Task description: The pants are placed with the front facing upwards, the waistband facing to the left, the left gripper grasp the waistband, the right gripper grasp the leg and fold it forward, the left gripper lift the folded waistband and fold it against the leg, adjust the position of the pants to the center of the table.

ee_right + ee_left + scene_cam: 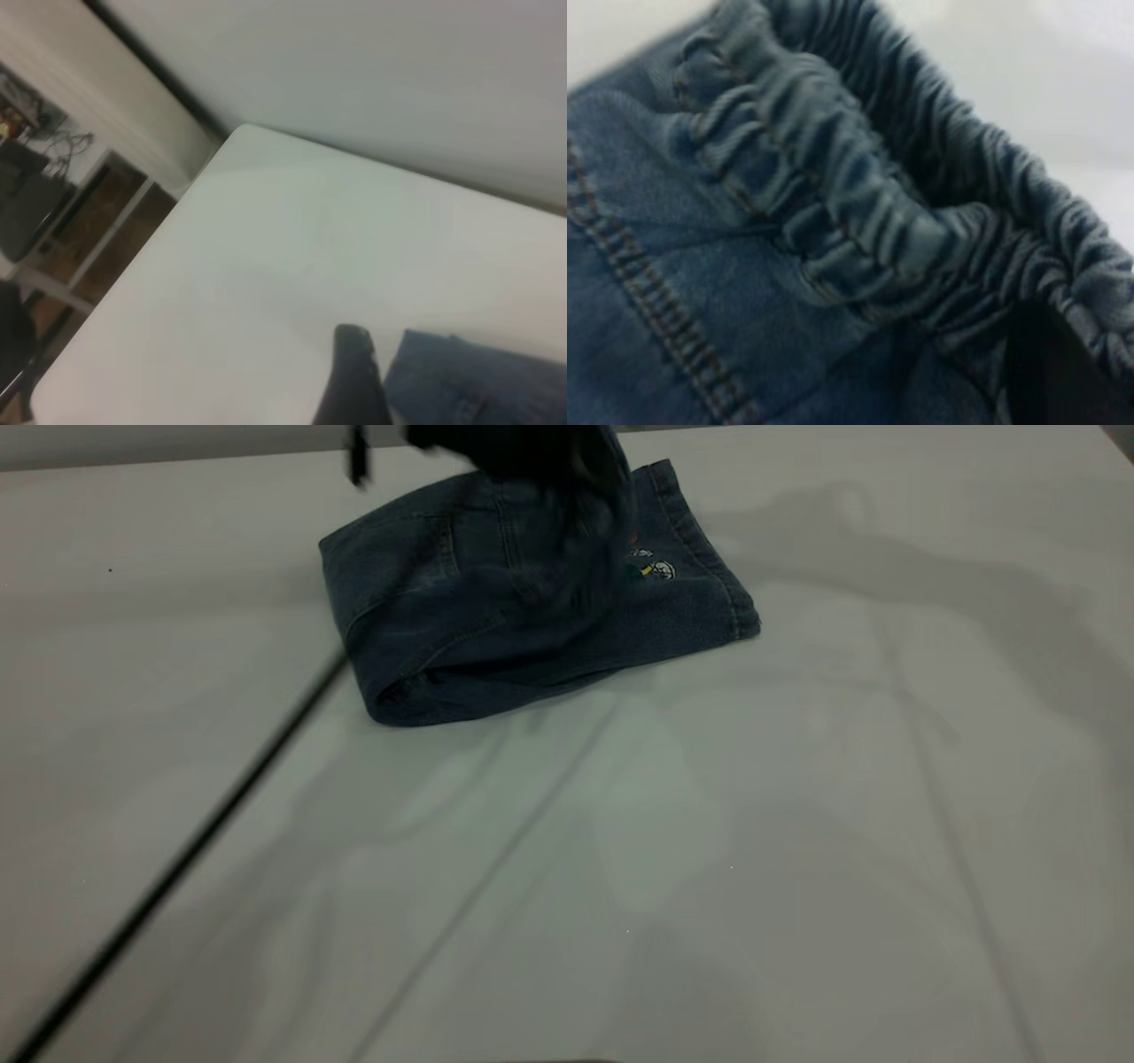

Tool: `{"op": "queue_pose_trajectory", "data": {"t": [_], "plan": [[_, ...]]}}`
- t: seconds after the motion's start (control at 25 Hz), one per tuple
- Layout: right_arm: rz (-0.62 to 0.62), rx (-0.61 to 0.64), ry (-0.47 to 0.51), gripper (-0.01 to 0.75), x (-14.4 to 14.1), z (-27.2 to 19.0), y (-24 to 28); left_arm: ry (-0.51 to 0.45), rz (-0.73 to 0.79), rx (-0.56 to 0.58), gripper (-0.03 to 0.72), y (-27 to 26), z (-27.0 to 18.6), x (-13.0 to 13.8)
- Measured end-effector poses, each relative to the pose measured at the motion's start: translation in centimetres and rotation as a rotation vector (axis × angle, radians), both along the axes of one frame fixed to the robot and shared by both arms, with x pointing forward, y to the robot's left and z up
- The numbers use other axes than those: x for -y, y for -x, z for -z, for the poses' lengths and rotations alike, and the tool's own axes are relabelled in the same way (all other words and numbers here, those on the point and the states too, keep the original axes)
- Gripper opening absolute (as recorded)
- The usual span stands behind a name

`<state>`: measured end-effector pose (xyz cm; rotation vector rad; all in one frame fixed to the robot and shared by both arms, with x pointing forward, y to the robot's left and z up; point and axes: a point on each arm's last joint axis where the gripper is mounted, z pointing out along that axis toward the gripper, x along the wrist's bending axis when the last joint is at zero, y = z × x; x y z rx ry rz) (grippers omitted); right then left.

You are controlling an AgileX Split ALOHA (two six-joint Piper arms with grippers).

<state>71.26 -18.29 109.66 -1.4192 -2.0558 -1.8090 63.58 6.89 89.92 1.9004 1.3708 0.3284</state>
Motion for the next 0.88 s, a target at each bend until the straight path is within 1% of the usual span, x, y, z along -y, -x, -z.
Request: {"op": "queue_pose_trajectory", "data": {"t": [0.04, 0.12, 0.24, 0.28, 0.32, 0.4, 0.44, 0.52, 0.64, 0.76, 0.88], "plan": [[-0.010, -0.009, -0.004, 0.466, -0.1, 0.0, 0.1, -0.011, 0.013, -0.001, 0.088, -0.2, 0.8, 0.5], [-0.035, -0.027, -0.001, 0.466, -0.2, 0.1, 0.3, -0.027, 0.039, -0.027, 0.141, -0.6, 2.7, 1.1], [-0.082, -0.051, 0.013, 0.466, -0.3, 0.3, 0.8, -0.018, 0.074, -0.048, 0.299, -0.9, 3.5, 1.7], [-0.092, -0.063, 0.020, 0.466, -0.3, 0.4, 0.9, -0.013, 0.083, -0.051, 0.364, -0.9, 3.4, 1.8], [-0.100, -0.072, 0.034, 0.466, -0.3, 0.6, 1.0, -0.005, 0.092, -0.051, 0.425, -0.9, 3.1, 1.9], [-0.104, -0.087, 0.070, 0.466, -0.2, 0.9, 1.1, 0.006, 0.112, -0.045, 0.518, -0.9, 2.1, 1.8], [-0.102, -0.093, 0.086, 0.466, -0.2, 1.0, 1.1, 0.005, 0.128, -0.023, 0.558, -1.0, 1.1, 1.6], [-0.097, -0.102, 0.115, 0.466, 0.0, 1.3, 1.1, -0.002, 0.136, 0.032, 0.584, -1.5, -1.2, 0.8], [-0.094, -0.107, 0.147, 0.466, 0.1, 1.5, 1.1, -0.011, 0.145, 0.121, 0.582, -2.1, -5.4, -1.4], [-0.108, -0.110, 0.187, 0.466, -0.4, 1.8, 1.3, 0.008, 0.113, 0.197, 0.570, -2.5, -10.4, -5.1], [-0.141, -0.130, 0.252, 0.466, -2.6, 2.5, 1.9, 0.052, 0.053, 0.238, 0.568, -2.4, -14.7, -9.1]]}}
